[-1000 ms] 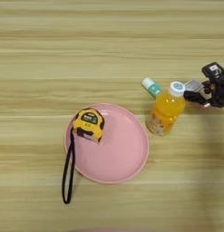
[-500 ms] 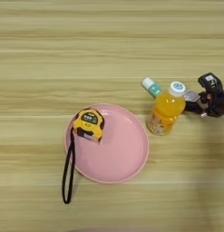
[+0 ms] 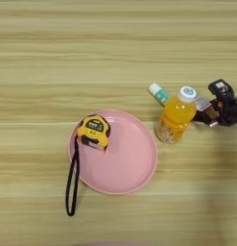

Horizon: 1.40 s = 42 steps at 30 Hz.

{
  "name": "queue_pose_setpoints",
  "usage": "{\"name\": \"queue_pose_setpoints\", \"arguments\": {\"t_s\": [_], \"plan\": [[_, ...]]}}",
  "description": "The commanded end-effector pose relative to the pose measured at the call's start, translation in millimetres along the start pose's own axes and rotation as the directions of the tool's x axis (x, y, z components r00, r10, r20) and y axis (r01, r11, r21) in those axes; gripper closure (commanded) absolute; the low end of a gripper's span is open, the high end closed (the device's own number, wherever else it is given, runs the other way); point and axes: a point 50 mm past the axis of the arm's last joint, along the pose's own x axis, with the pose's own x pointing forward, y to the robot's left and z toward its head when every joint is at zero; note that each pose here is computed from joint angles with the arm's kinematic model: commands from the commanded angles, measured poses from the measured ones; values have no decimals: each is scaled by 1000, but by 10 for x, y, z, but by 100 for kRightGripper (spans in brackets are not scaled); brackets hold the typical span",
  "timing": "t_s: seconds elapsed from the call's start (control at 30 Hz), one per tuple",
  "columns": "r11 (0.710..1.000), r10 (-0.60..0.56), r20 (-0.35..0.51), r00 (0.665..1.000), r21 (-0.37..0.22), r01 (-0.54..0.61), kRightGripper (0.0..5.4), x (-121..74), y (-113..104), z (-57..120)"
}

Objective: Move the objects on the table

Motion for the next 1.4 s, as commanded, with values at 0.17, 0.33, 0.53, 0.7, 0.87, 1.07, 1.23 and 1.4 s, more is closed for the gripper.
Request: {"name": "queue_pose_setpoints", "arguments": {"t_s": [0.17, 0.33, 0.53, 0.7, 0.87, 1.07, 1.23, 1.4], "plan": [[992, -72, 153, 986, -95, 87, 4, -212, -149, 544], [987, -87, 209, 974, -114, 113, 4, -308, -186, 702], [979, -96, 279, 956, -148, 141, 4, -442, -200, 903], [969, -82, 373, 924, -189, 162, 4, -638, -171, 1148], [952, -59, 460, 886, -241, 189, 4, -853, -70, 1357], [941, 7, 561, 828, -284, 185, 4, -1078, 94, 1537], [923, 146, 660, 737, -360, 139, 4, -1225, 272, 1616], [883, 302, 683, 665, -463, 75, 4, -1280, 445, 1559]]}}
